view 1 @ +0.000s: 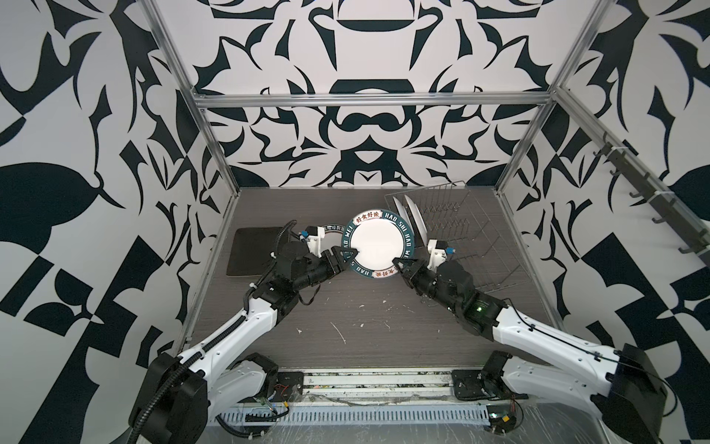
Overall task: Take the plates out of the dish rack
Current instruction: 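Close the left gripper on the plate rim opposite the right gripper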
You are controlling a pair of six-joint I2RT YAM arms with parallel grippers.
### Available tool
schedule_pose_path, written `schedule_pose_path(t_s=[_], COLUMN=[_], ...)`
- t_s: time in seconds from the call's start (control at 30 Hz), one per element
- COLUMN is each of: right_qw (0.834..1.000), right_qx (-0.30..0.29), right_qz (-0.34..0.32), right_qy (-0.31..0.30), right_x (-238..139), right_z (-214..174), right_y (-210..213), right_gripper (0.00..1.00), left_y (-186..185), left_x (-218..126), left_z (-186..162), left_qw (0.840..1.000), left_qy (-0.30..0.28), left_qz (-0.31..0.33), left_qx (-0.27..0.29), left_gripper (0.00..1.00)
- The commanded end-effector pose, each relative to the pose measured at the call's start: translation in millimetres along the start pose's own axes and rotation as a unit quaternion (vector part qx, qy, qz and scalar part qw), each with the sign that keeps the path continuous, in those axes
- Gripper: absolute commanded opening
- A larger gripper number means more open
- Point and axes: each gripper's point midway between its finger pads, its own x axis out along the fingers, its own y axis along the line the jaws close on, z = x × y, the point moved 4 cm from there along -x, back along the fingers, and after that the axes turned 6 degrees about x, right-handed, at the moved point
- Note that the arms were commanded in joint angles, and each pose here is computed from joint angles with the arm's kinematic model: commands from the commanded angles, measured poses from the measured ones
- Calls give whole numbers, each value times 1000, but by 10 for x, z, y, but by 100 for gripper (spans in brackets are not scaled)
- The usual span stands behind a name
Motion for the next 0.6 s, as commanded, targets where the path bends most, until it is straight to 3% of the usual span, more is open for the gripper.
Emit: schedule_pose_path(t_s=[0.0, 0.57], right_qw=[998, 998], right_qx=[6, 3], right_qz=[64, 56], right_qy=[-9, 9], right_x=[-84, -97], right_z=[35, -20], right_y=[281, 218], right_gripper=[0, 0], left_y=[5, 62], left_x=[11, 29], left_z=[-16, -31], left_qw=[1000, 1000], left_qy=[-3, -7], left_qz=[-9, -5], left_qx=[3, 0], left_gripper=[59, 37])
